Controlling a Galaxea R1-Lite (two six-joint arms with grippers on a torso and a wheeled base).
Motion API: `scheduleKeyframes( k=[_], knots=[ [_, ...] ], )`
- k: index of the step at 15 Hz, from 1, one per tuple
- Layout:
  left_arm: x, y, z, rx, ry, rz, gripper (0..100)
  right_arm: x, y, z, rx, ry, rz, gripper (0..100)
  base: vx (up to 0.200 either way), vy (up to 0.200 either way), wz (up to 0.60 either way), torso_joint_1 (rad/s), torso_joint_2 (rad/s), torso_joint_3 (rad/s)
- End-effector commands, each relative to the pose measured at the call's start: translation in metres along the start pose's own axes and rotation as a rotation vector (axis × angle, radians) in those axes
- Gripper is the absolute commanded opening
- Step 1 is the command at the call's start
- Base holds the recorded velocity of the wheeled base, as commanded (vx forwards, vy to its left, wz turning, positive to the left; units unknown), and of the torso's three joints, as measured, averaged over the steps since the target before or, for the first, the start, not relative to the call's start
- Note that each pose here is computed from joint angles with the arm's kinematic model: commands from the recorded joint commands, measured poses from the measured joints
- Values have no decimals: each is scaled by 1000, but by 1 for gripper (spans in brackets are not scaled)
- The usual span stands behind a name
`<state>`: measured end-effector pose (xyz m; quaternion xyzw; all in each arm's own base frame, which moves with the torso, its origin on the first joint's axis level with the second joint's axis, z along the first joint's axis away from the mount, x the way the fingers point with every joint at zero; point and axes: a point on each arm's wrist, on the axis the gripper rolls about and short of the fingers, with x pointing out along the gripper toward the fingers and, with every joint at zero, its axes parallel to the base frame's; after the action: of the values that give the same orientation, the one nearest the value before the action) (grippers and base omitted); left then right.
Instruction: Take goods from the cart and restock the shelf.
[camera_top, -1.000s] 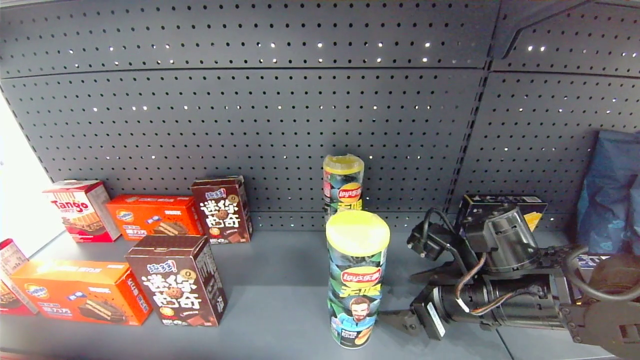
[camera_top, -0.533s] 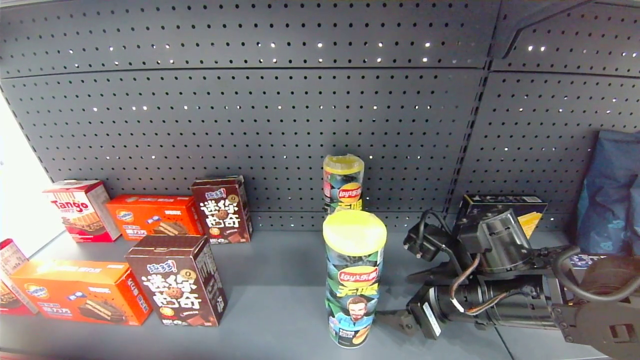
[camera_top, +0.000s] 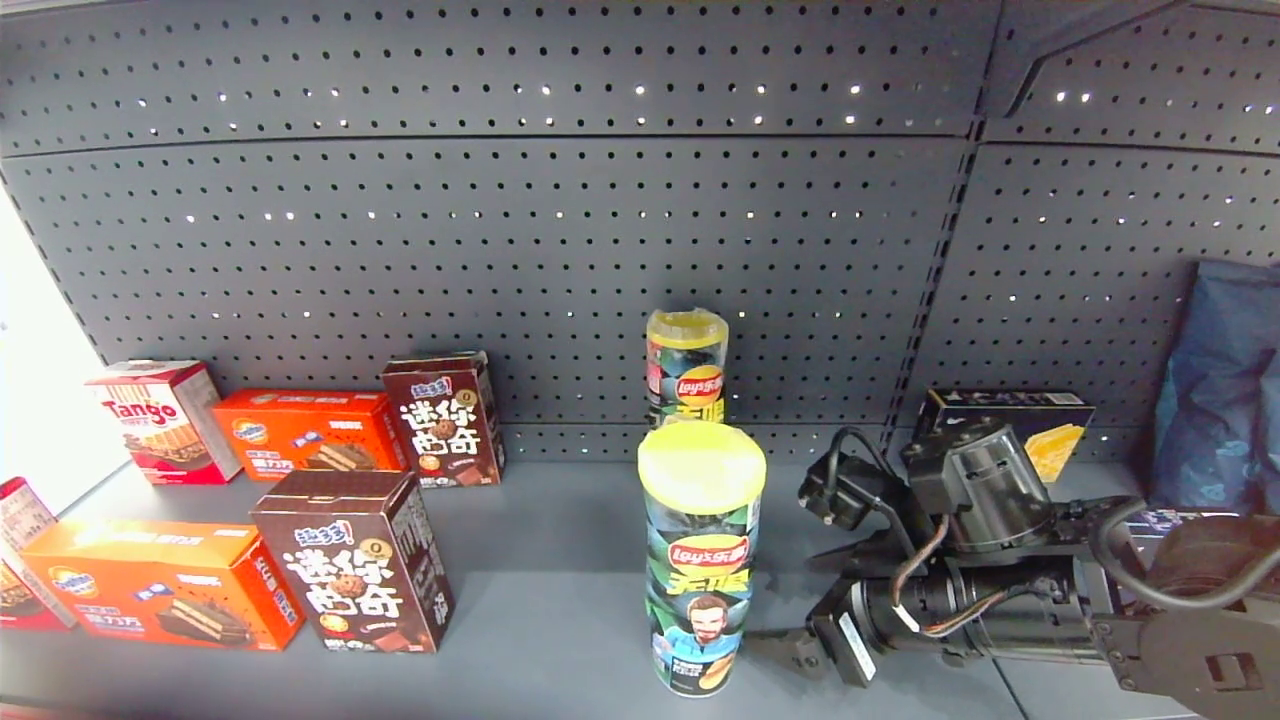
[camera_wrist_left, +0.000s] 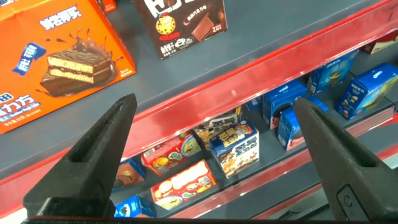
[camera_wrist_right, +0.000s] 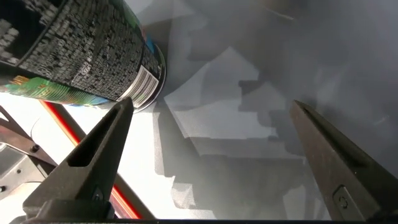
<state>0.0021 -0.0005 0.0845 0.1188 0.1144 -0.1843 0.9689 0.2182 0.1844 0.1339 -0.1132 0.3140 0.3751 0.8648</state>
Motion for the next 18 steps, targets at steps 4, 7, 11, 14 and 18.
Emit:
scheduleKeyframes(
  k=[4,7,11,14,18],
  knots=[
    [0,0,0,-2,1,0,100,4,0,0,-1,2,2,100,0,0,0,0,0,0],
    [0,0,0,-2,1,0,100,-5,-3,10,5,-55,-14,100,0,0,0,0,0,0],
    [0,0,0,-1,-1,-3,100,-93,-18,40,60,-353,-111,100,0,0,0,0,0,0],
    [0,0,0,0,0,-12,100,-174,-26,8,114,-523,-314,100,0,0,0,0,0,0],
    [0,0,0,0,4,-12,100,-219,-10,-88,200,-596,-572,100,0,0,0,0,0,0]
  ],
)
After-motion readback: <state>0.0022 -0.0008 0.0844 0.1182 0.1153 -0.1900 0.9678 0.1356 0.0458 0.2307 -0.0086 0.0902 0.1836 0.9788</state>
